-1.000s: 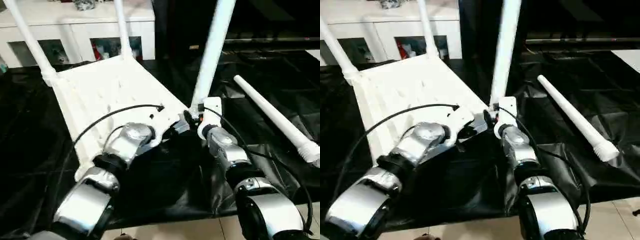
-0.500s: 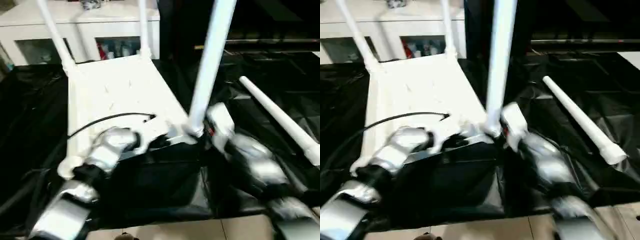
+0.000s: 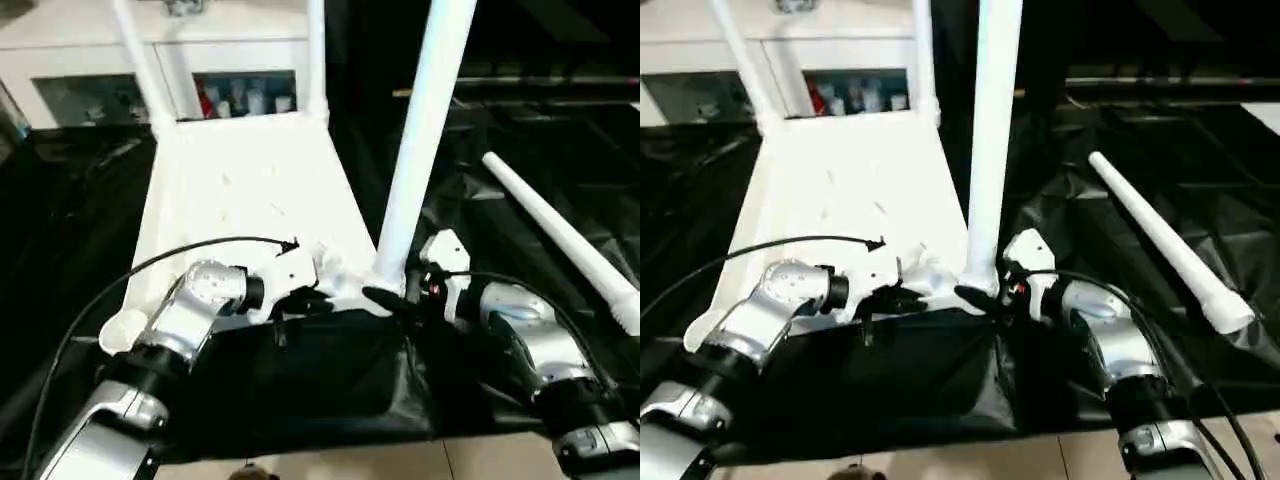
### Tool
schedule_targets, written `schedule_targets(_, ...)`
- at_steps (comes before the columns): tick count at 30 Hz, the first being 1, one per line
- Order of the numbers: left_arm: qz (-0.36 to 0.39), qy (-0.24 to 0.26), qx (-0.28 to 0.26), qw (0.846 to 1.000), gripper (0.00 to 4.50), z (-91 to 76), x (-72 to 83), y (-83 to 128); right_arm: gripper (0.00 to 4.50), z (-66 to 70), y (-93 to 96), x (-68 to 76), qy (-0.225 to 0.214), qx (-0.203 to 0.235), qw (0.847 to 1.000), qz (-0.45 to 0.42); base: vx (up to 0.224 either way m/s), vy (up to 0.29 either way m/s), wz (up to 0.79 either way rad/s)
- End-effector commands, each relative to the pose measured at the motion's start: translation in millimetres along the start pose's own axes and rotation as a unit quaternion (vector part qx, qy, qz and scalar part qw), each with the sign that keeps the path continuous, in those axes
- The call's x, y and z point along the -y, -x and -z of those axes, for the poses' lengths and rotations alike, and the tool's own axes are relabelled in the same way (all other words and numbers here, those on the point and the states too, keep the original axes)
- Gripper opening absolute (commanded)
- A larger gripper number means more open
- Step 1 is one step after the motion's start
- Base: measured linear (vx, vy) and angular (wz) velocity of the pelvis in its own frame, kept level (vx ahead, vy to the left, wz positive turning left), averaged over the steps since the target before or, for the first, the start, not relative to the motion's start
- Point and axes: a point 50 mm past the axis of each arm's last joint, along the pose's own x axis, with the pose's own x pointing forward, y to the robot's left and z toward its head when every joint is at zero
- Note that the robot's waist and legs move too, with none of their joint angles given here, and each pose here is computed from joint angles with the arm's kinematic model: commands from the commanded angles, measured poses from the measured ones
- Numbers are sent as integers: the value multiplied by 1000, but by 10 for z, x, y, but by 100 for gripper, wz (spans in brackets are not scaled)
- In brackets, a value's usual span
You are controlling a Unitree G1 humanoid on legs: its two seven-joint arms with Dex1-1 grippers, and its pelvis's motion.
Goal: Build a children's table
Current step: Rotate leg to tighten
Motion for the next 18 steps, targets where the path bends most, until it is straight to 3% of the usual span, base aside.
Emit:
schedule_targets(1, 15, 4, 27, 1000, 0, -45, 47, -29, 394, -25, 11, -10, 0, 3, 1000, -9, 0, 0, 0)
schedule_targets(12, 13, 7, 21, 1000, 0, -40, 38, -25, 303, -18, -28, -10, -10, 6, 1000, -12, 0, 0, 0)
schedule_targets(18, 12, 8, 16, 1000, 0, -22, 36, -16, 277, -17, -37, -5, -9, 4, 1000, -11, 0, 0, 0)
